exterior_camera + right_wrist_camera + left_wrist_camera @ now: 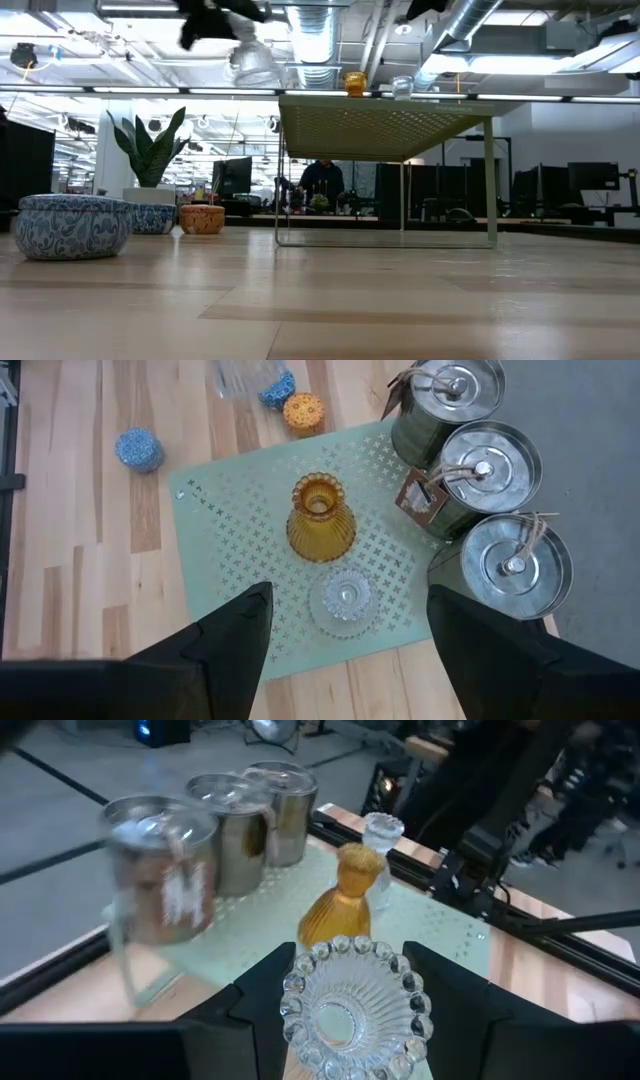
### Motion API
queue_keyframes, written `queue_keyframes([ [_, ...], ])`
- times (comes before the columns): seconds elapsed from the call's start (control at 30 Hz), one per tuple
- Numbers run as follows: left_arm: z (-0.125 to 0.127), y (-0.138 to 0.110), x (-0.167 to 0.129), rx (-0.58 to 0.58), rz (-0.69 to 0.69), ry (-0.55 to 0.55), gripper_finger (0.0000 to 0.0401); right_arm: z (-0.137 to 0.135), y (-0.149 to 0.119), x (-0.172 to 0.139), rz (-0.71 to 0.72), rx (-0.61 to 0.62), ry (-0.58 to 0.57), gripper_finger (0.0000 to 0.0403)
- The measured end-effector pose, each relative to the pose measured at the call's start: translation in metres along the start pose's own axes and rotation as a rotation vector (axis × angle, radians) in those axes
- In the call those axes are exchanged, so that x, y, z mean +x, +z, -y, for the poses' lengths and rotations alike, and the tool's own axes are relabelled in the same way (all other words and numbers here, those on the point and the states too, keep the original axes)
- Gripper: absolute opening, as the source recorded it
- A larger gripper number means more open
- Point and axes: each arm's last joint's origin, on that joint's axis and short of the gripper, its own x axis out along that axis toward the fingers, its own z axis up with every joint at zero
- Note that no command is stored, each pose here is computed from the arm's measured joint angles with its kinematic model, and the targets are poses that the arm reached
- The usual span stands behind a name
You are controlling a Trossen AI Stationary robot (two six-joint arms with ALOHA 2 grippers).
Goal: Pick & Place candle stick holders
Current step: Put the transparent candle holder on the shelf
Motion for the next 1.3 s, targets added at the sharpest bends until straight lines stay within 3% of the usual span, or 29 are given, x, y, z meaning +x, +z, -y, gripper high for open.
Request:
queue_keyframes([
  [0.27, 0.005, 0.023, 0.066, -0.007, -0.123, -0.083, 0.0169, 0.001, 0.003, 0.0, 0.033, -0.004, -0.006, 0.0256],
  [0.43, 0.011, 0.022, 0.09, 0.097, -0.167, -0.104, 0.017, 0.001, 0.004, 0.0, 0.037, -0.005, -0.006, 0.0256],
  [0.77, 0.005, 0.019, 0.095, 0.197, -0.203, -0.048, 0.017, 0.001, 0.004, 0.0, 0.039, -0.005, -0.006, 0.0256],
  [1.3, 0.001, 0.012, 0.105, 0.198, -0.249, -0.054, 0.017, 0.0, 0.004, 0.0, 0.04, -0.006, -0.005, 0.0256],
])
